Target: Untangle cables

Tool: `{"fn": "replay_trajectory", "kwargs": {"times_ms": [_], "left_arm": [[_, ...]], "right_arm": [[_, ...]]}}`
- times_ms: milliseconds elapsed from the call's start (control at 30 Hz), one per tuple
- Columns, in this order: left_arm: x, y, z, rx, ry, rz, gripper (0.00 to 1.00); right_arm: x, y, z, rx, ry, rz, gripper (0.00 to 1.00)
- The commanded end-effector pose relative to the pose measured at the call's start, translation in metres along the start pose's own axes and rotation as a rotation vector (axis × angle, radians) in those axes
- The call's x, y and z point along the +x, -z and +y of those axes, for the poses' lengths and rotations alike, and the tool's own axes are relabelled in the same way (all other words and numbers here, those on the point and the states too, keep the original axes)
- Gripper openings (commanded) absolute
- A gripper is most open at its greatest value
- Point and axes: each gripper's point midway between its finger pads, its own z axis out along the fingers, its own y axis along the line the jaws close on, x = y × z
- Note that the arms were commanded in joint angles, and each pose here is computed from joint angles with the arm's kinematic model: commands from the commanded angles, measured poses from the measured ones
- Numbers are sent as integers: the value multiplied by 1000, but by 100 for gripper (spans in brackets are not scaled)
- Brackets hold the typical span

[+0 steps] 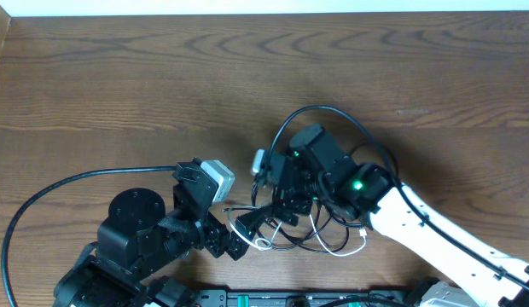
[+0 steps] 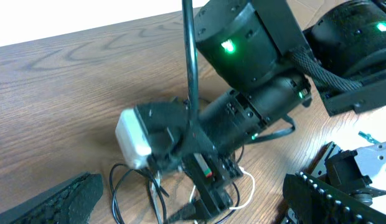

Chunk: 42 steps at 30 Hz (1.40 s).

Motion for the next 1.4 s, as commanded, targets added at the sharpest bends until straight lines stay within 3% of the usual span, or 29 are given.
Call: {"fn": "replay_trajectory", "kwargs": {"times_ms": [0,100,133,200,233,267,300,500,767,1067,1367], "left_arm": [[-4,4,-3,11,2,-11,98],[-4,4,-3,11,2,-11,98],[-4,4,-3,11,2,-11,98],[-4,4,-3,11,2,-11,98],[-4,4,-3,11,2,-10,98],[-3,4,-3,11,3,-8,98],[-3,4,-3,10,3,-7,98],[0,4,-3,9,9,7,98],[16,4,-1,2,33,68,98],[38,7,1,-10,68,158,98],[59,8,12,-70,84,248,98]], "right_arm": [[-6,-4,13,-23,47,-5,99],[-9,-7,21,-38,64,-7,97],[-10,-8,23,-41,69,-9,91],[-11,-10,25,-45,77,-14,64],[-12,-10,26,-45,79,-16,44],[-13,-11,25,-45,81,-19,15],[-14,-11,25,-43,80,-22,1],[-15,-11,1,88,-1,-14,1],[-30,11,-70,494,-182,-85,1],[-21,49,-125,811,-405,-152,1],[-16,86,-159,899,-621,-290,1]]}}
